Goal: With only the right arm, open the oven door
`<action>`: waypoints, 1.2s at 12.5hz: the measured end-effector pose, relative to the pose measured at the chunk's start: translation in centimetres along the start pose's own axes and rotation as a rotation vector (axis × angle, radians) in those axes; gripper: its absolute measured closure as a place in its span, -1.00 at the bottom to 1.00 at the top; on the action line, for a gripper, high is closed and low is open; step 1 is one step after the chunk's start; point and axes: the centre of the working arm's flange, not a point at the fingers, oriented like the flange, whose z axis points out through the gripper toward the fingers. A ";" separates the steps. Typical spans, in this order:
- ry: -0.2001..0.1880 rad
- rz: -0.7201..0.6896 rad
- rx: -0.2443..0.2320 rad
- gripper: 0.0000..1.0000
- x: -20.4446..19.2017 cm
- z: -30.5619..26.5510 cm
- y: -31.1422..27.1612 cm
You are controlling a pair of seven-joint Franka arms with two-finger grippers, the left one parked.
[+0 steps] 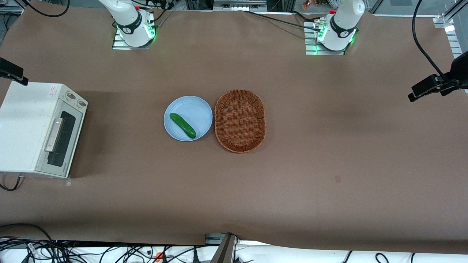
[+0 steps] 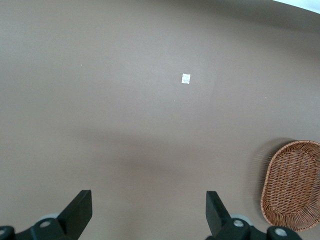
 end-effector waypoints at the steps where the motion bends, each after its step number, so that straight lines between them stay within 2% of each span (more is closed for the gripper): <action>1: -0.004 -0.001 0.001 -1.00 0.1 0.2 0.0; 9: -0.005 -0.005 0.001 -1.00 0.2 0.2 -0.3; 15: -0.073 -0.032 0.012 -1.00 0.3 1.4 -1.7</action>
